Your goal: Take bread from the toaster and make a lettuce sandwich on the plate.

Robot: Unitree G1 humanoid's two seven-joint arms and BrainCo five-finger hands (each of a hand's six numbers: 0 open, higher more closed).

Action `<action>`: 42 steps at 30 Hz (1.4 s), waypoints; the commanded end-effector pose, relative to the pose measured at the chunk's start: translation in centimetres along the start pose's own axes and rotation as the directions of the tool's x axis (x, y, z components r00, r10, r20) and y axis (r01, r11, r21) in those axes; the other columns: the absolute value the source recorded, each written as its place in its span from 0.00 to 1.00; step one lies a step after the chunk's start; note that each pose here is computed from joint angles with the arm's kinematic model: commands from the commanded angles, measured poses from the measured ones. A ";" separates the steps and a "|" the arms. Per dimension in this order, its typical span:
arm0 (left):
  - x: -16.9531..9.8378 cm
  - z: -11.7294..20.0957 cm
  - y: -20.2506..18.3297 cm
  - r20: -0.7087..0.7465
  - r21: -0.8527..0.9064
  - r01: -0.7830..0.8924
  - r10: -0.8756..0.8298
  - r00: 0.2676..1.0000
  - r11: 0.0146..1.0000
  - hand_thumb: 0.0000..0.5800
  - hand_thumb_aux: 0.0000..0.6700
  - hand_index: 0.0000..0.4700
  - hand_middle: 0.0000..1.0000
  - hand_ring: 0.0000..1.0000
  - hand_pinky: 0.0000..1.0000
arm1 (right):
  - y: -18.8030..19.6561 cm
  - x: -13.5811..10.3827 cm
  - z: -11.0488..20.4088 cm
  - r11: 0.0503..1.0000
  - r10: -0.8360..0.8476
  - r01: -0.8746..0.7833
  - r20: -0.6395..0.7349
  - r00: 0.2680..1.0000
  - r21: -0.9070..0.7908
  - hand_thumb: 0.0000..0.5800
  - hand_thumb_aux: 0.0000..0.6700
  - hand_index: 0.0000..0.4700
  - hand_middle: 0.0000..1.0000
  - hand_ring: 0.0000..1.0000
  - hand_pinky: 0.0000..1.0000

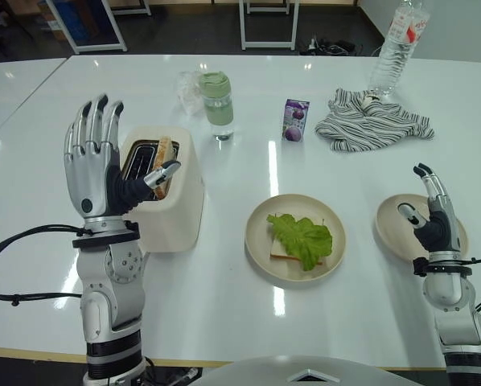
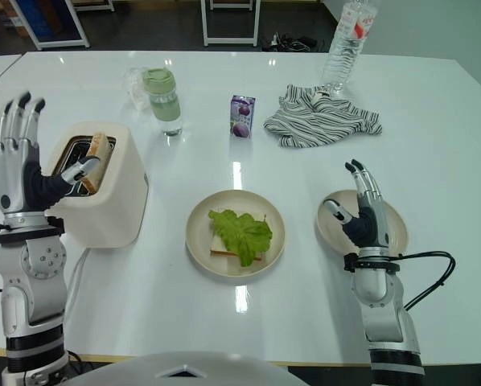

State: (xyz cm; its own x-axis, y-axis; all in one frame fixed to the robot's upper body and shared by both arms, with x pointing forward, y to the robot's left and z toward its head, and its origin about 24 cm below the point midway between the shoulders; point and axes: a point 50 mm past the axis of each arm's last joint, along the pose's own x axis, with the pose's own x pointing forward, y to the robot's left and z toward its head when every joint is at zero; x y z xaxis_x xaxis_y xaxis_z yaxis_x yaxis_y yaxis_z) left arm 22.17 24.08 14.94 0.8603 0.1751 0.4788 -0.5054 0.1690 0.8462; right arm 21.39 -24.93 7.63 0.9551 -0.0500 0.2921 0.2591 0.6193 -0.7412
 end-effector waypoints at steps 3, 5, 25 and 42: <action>-2.0 -1.8 -2.1 -0.103 0.061 0.194 -0.187 0.977 0.979 0.00 0.00 0.00 0.00 0.00 0.00 | 1.0 0.4 0.0 0.988 0.045 -0.039 0.035 0.998 -0.151 0.00 0.00 0.00 0.00 0.00 0.00; -2.1 -1.8 -2.7 -0.111 0.052 0.234 -0.227 0.968 0.971 0.00 0.00 0.00 0.00 0.00 0.00 | 1.1 0.4 -0.1 0.986 0.044 -0.038 0.034 0.998 -0.162 0.00 0.00 0.00 0.00 0.00 0.00; -0.7 -0.3 -3.1 -0.088 -0.065 0.133 -0.139 0.986 0.989 1.00 1.00 1.00 0.00 0.00 0.00 | 1.6 -0.2 -1.2 0.969 0.070 -0.068 -0.001 0.998 -0.239 0.00 0.00 0.00 0.00 0.00 0.00; -0.3 4.1 2.7 0.186 -0.249 -0.319 0.368 0.911 0.915 1.00 1.00 1.00 0.47 0.47 0.47 | 2.3 -0.4 -1.5 0.963 0.080 -0.081 -0.014 0.997 -0.258 0.00 0.00 0.00 0.00 0.00 0.00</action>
State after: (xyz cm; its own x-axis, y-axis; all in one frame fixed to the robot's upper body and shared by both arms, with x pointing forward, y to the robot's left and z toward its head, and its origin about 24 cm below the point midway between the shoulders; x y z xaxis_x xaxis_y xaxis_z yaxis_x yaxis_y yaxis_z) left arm 21.42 20.95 16.57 0.7011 0.0800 0.7085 -0.6895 0.3294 0.6451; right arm 21.67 -24.79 5.07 0.9728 -0.0159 0.2309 0.2177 0.4020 -0.8894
